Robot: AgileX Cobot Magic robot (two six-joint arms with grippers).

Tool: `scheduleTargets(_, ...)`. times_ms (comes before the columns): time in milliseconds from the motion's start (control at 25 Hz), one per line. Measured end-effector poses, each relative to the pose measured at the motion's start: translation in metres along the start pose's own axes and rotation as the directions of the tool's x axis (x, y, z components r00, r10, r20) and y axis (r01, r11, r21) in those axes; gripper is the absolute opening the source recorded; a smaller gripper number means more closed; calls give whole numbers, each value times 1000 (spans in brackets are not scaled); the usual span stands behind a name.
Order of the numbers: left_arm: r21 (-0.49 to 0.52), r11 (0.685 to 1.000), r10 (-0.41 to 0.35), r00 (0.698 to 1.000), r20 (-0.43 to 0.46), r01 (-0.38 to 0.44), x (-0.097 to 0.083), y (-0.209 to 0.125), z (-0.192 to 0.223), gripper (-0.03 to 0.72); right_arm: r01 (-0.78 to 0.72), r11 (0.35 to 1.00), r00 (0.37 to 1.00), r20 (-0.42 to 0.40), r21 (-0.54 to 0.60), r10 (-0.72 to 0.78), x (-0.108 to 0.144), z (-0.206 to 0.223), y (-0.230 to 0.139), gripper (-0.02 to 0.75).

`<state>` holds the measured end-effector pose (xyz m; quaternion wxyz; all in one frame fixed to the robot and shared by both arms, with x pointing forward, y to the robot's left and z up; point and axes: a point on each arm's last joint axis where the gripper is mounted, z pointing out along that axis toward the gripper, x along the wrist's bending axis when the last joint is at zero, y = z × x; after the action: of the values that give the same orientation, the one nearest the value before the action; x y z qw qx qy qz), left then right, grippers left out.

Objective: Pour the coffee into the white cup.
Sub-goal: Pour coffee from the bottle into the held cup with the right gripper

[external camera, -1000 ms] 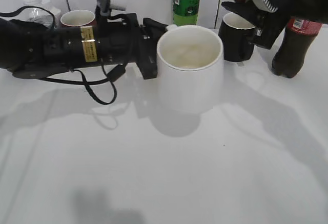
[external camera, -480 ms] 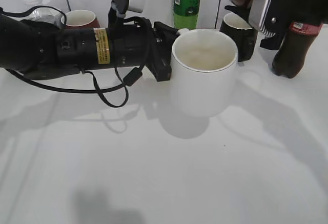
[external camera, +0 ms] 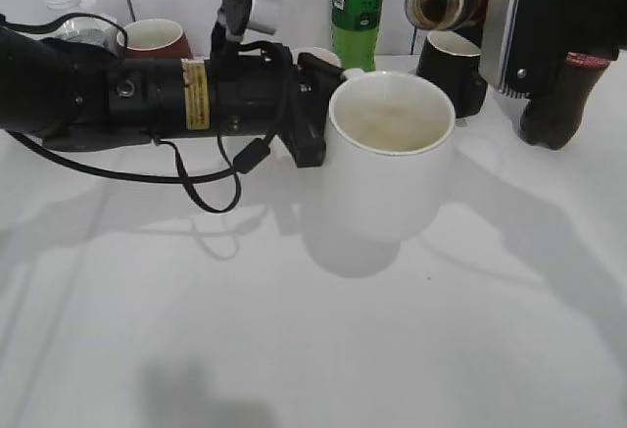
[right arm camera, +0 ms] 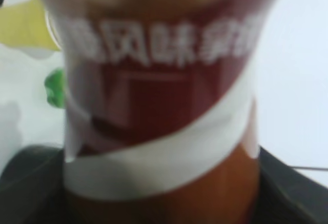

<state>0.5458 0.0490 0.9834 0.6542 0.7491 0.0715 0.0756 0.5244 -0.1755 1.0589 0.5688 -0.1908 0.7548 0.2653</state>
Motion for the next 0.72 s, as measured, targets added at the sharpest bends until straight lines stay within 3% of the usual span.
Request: scheduleTargets(720,6,1000,5,1000,7,-6,-1,-1,0,51,157,988,988,-5,6,-157,0,0,-1,528)
